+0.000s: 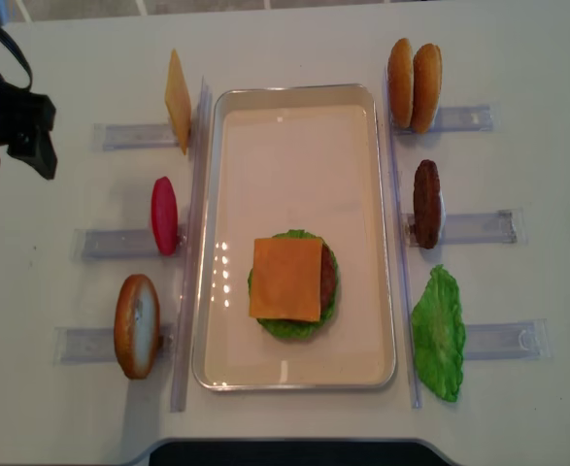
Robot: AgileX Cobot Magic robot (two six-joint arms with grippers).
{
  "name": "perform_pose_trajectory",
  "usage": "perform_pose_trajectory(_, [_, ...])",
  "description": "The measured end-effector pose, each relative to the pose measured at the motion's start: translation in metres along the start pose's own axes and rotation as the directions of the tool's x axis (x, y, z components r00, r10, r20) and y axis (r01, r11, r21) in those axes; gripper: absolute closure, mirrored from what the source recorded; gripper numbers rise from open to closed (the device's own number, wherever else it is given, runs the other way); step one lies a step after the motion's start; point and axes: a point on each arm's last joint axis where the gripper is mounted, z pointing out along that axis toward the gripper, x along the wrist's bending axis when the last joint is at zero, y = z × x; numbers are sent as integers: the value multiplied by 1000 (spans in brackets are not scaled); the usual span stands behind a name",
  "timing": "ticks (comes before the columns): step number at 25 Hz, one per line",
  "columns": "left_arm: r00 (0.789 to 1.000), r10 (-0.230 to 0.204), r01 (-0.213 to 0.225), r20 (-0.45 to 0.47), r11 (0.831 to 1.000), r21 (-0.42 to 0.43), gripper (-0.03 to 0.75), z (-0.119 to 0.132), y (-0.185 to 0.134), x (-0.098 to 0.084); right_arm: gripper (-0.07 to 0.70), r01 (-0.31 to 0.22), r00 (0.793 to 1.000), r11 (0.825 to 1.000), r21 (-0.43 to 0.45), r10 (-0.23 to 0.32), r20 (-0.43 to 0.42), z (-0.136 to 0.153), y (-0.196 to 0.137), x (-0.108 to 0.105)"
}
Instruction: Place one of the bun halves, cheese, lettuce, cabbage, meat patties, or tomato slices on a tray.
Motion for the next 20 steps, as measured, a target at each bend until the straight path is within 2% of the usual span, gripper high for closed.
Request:
perform_pose_trajectory(2, [1000,-21,21,-8,1000,2,141,0,-1,7,183,0,1000,1000,0,0,0,0,0,0])
perform_pose_trajectory(8, [1000,-27,27,-14,1000,-8,141,-4,-8,9,183,0,1000,1000,0,0,0,0,0,0])
perform_pose_trajectory(14, [999,-37,36,-17,996,-86,141,-31,-61,7,183,0,1000,1000,0,0,0,0,0,0])
perform_pose_trajectory(20, [999,-50,45,-20,975,-219,141,-56,-123,4,183,0,1000,1000,0,0,0,0,0,0])
